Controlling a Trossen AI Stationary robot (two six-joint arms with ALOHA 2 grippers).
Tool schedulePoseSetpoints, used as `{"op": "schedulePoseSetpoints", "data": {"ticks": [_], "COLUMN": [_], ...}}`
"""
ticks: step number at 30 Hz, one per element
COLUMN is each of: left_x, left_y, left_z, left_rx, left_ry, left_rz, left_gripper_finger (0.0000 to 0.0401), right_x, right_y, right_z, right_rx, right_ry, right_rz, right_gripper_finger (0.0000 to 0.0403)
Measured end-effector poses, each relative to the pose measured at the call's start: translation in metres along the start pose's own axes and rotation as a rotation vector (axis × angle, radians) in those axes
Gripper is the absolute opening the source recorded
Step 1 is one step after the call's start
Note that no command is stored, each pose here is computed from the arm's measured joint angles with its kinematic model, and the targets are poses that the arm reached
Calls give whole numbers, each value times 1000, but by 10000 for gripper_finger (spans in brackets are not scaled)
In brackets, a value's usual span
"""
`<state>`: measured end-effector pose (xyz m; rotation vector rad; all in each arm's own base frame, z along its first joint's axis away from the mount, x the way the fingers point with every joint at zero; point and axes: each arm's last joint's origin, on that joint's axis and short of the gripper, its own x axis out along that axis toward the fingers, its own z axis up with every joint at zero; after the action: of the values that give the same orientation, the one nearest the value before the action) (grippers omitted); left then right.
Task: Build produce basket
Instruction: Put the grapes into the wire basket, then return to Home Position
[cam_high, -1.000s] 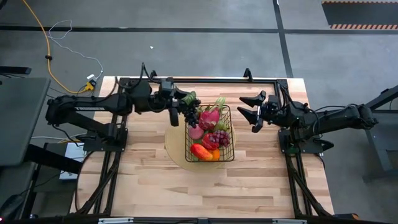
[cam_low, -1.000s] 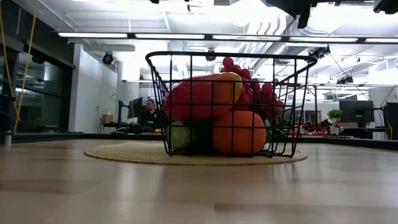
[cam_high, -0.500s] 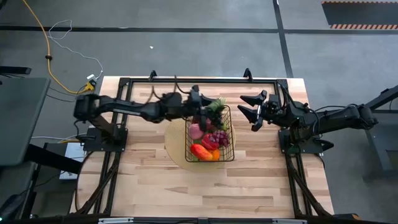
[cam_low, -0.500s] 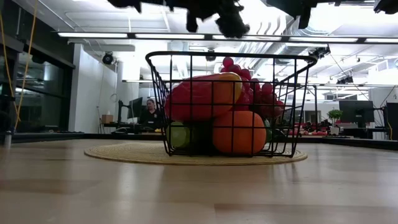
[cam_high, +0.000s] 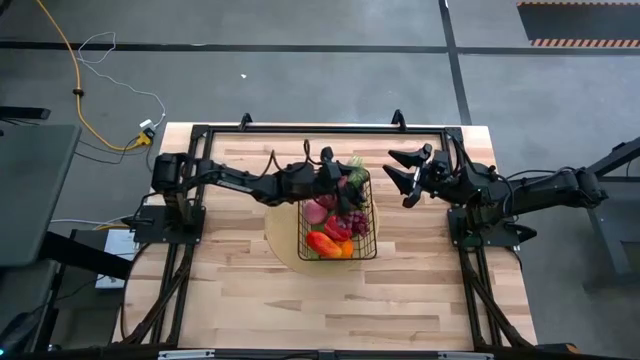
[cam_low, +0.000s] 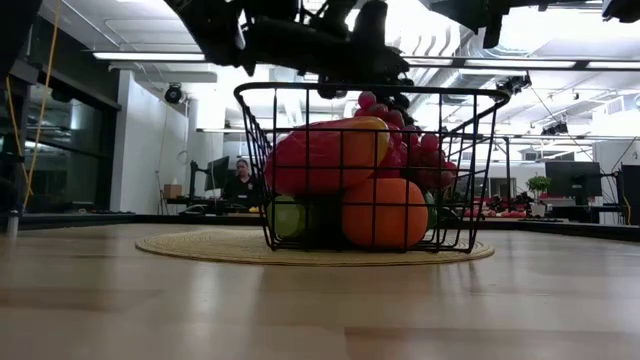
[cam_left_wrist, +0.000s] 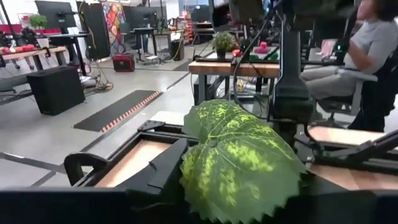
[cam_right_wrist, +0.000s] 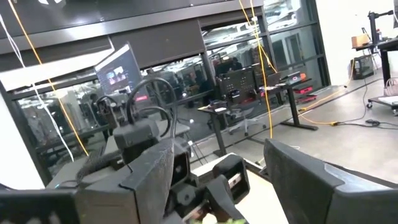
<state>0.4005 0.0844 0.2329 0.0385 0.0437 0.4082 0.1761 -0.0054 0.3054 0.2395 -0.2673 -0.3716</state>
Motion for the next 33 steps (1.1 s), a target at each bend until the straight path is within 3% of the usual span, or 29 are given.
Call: {"op": "schedulePoseSetpoints", "data": {"ticks": [8, 15, 22, 28, 33], "left_x": [0, -8, -42, -98, -150], "left_y": [0, 4, 19, 44, 53], "left_z": [-7, 9, 67, 126, 148], "left_rx": [-28, -108, -61, -92, -136], "left_ry": [75, 260, 243, 126, -11], "left_rz": [-31, -86, -81, -43, -56], "left_gripper_finger": [221, 280, 290, 287, 287], "right_x": [0, 0, 0, 0, 0], "right_y": [0, 0, 0, 0, 0], "right_z": [0, 0, 0, -1, -1], "right_rx": [14, 14, 10, 9, 9], "right_ry": [0, 0, 2, 7, 7], "right_rz": [-2, -2, -2, -3, -3], "right_gripper_finger": [241, 241, 241, 241, 241]}}
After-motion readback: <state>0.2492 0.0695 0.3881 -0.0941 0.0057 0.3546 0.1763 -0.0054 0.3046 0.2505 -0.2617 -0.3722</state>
